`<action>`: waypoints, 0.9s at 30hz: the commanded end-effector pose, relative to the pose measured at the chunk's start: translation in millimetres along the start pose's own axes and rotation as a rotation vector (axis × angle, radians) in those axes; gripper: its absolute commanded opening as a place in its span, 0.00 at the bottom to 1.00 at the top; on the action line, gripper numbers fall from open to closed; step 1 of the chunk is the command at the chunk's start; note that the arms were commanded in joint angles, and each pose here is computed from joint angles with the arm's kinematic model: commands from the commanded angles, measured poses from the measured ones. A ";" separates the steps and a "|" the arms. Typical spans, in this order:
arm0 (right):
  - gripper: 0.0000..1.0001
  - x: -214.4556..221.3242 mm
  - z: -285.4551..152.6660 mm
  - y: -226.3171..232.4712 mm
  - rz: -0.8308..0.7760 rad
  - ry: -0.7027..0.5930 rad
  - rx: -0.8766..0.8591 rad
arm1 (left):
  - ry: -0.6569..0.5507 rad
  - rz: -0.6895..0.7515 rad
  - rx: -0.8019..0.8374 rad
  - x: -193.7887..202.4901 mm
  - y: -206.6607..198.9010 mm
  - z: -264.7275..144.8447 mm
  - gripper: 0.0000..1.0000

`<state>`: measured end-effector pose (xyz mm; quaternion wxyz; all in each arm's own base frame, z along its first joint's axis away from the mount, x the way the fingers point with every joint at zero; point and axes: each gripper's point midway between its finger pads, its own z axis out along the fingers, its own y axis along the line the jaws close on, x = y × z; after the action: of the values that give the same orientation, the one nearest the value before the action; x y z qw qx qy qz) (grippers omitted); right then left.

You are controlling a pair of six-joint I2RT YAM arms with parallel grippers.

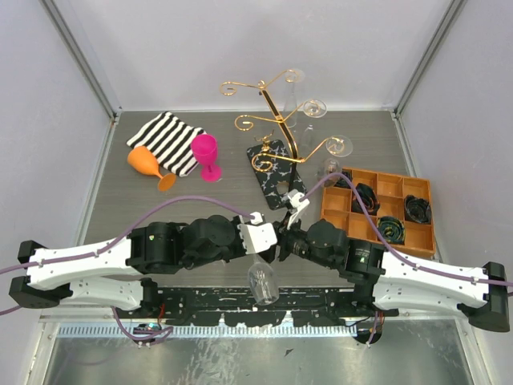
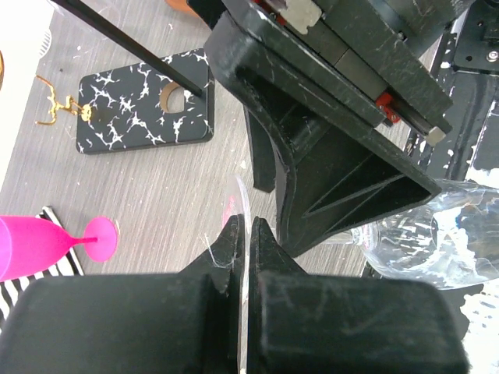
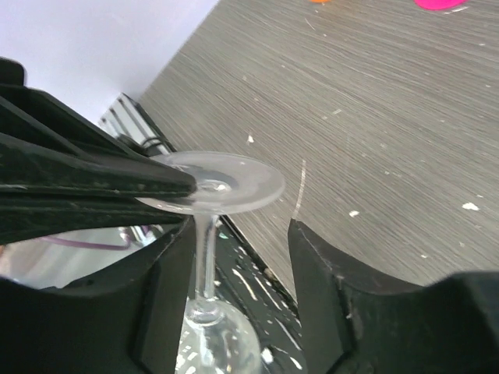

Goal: Place the wine glass upside down on the wine glass rack

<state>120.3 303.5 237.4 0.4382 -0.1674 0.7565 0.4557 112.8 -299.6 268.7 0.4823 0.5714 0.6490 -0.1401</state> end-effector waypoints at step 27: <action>0.67 -27.2 -53.8 46.3 -1.005 -0.238 -0.456 | -0.109 -0.033 0.251 -21.4 -40.0 -19.9 0.00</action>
<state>95.2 261.8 270.9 0.6155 -0.4897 0.5105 0.3473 78.2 -307.1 266.0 0.4401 0.6101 0.6207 -0.2210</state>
